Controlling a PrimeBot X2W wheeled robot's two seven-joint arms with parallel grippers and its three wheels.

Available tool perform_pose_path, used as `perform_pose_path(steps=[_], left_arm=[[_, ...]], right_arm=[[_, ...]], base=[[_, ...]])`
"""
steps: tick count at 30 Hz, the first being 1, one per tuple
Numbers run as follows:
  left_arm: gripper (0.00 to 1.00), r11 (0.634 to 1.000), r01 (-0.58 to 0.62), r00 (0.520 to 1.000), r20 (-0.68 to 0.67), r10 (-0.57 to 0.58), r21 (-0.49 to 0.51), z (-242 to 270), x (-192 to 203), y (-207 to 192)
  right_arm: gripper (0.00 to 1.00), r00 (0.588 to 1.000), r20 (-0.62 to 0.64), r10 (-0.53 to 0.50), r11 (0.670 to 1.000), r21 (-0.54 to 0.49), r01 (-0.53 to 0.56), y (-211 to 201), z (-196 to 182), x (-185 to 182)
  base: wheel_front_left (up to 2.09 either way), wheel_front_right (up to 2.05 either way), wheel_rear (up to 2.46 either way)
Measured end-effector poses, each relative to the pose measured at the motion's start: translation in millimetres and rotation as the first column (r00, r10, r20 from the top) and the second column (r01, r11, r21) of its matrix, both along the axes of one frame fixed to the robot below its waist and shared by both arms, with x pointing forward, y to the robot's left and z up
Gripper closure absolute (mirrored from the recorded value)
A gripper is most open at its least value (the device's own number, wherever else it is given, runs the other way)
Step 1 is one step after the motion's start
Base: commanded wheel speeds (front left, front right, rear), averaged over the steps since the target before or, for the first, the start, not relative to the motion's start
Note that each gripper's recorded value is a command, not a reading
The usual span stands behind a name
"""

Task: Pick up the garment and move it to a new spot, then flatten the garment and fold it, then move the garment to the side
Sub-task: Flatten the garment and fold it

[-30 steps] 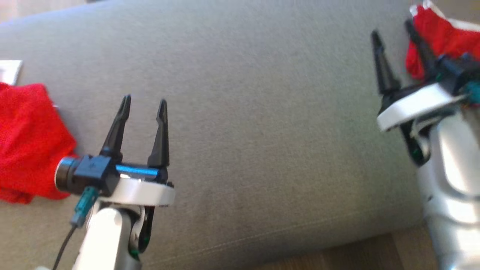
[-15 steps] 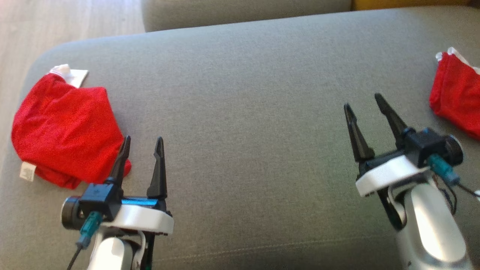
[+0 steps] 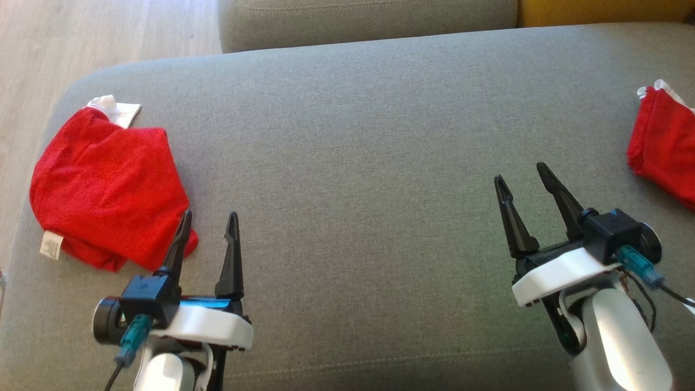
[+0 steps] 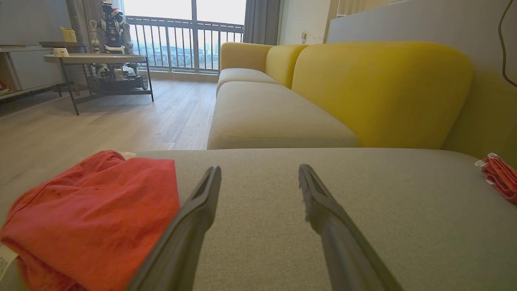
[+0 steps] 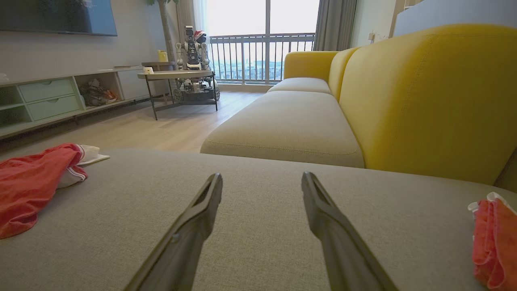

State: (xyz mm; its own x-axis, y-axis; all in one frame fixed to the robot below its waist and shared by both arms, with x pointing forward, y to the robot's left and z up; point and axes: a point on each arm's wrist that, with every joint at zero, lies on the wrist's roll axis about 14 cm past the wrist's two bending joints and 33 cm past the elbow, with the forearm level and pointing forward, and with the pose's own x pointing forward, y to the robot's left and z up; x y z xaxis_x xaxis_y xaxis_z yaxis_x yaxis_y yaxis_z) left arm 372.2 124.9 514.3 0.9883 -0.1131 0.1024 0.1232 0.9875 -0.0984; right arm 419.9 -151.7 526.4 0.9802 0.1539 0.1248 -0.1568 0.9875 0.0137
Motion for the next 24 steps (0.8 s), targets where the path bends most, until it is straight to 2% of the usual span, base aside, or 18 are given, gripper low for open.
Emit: perform_pose_path(steps=[11,24], left_arm=[[0.00,0.998,-0.055,0.998,-0.004,0.055,0.003,-1,-6,18],[0.00,0.969,-0.246,0.969,0.011,0.246,0.016,6,-36,78]], right_arm=[[0.00,0.999,-0.012,0.049,0.999,0.006,-0.049,19,-5,9],[0.00,0.966,-0.020,0.260,0.966,0.019,-0.259,100,-9,21]], base=[[0.00,0.00,0.00],[0.00,0.00,0.00]])
